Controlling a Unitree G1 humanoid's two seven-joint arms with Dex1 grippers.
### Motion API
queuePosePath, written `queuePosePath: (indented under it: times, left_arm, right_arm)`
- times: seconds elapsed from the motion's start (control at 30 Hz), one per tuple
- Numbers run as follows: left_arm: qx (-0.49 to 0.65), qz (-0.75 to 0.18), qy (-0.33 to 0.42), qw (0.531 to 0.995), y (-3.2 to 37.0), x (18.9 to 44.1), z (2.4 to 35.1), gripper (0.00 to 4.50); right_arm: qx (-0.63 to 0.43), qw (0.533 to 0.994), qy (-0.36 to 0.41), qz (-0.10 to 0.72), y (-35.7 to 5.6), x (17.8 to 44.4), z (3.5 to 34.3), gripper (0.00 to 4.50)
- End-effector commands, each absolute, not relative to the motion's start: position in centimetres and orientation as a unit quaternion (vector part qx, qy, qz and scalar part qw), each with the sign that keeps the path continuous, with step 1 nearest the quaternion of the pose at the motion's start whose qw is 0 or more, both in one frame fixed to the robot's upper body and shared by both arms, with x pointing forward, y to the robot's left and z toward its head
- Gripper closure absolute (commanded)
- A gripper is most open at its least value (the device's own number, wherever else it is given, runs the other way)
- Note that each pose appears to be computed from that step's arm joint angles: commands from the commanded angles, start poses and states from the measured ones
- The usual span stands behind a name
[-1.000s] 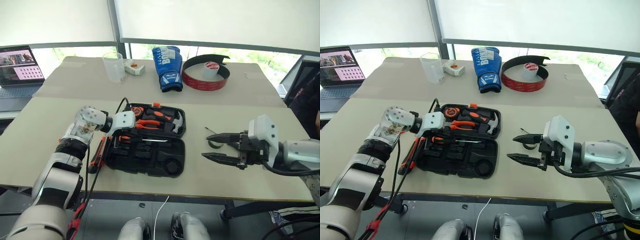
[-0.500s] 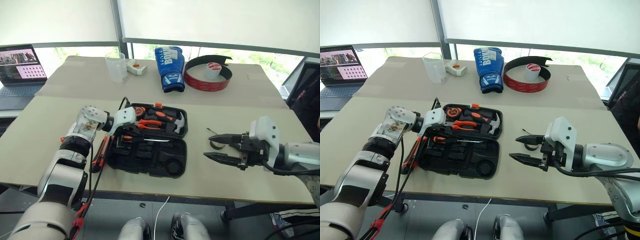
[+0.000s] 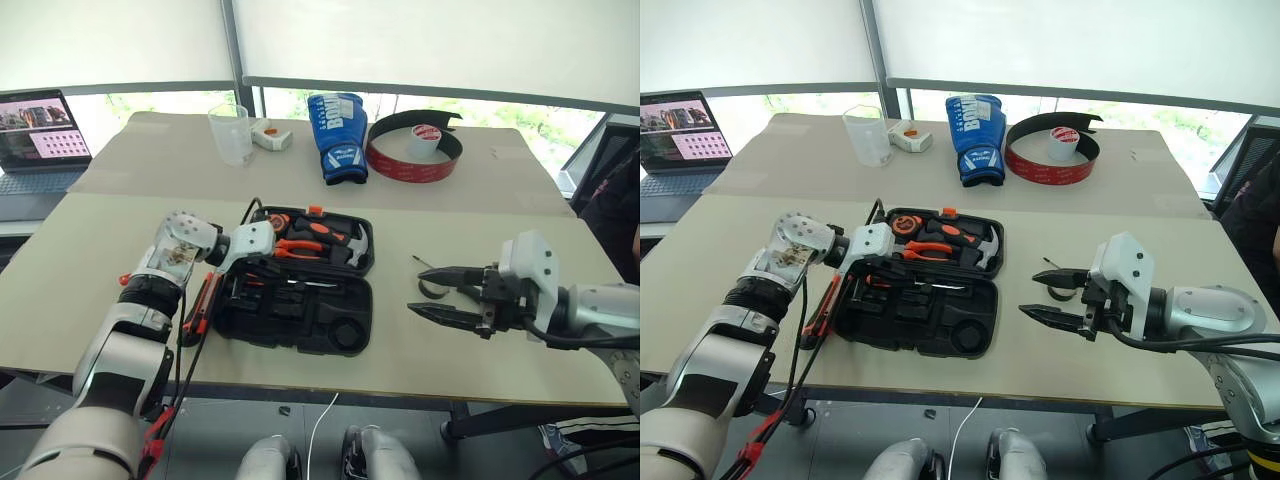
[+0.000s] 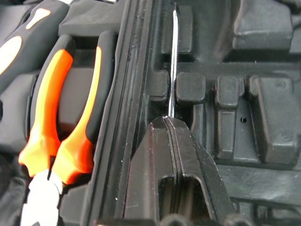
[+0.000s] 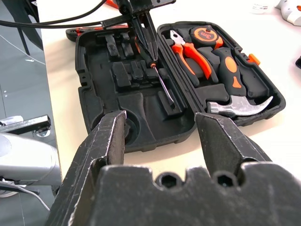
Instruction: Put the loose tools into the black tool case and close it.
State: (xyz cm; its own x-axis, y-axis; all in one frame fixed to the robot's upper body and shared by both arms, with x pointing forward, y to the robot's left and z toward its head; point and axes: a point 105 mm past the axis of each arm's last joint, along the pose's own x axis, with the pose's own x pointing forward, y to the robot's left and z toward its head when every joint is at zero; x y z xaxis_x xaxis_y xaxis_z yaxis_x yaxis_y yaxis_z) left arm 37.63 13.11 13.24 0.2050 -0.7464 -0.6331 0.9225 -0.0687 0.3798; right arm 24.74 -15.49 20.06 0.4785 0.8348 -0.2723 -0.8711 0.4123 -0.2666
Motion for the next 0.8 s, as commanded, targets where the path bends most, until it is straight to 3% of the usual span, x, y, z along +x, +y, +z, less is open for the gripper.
queuePosePath:
  times: [0.03,0.17,0.27,0.47,0.63,0.8]
  left_arm:
    - [0.412,-0.611,0.155,0.658,13.9,37.6,10.5,4.46]
    - [0.358,-0.608,0.129,0.696,13.4,38.2,13.0,4.46]
    - [0.279,-0.63,0.111,0.716,13.8,37.6,15.9,3.81]
    - [0.171,-0.662,0.047,0.729,13.9,34.1,22.3,1.72]
    - [0.136,-0.706,0.072,0.692,12.9,30.0,23.5,0.01]
    - [0.15,-0.721,0.068,0.673,11.5,28.2,23.5,0.0]
  right_arm:
    - [-0.195,0.84,0.026,0.506,-15.3,24.5,21.1,1.2]
    - [-0.198,0.848,0.029,0.49,-15.7,24.6,20.9,1.2]
    - [-0.187,0.862,0.041,0.47,-16.8,24.6,20.8,1.2]
    - [-0.183,0.896,0.101,0.393,-21.9,25.4,19.0,1.2]
    - [-0.202,0.907,0.144,0.339,-26.1,27.3,17.4,1.2]
    - [-0.251,0.891,0.196,0.322,-28.6,30.0,14.8,1.2]
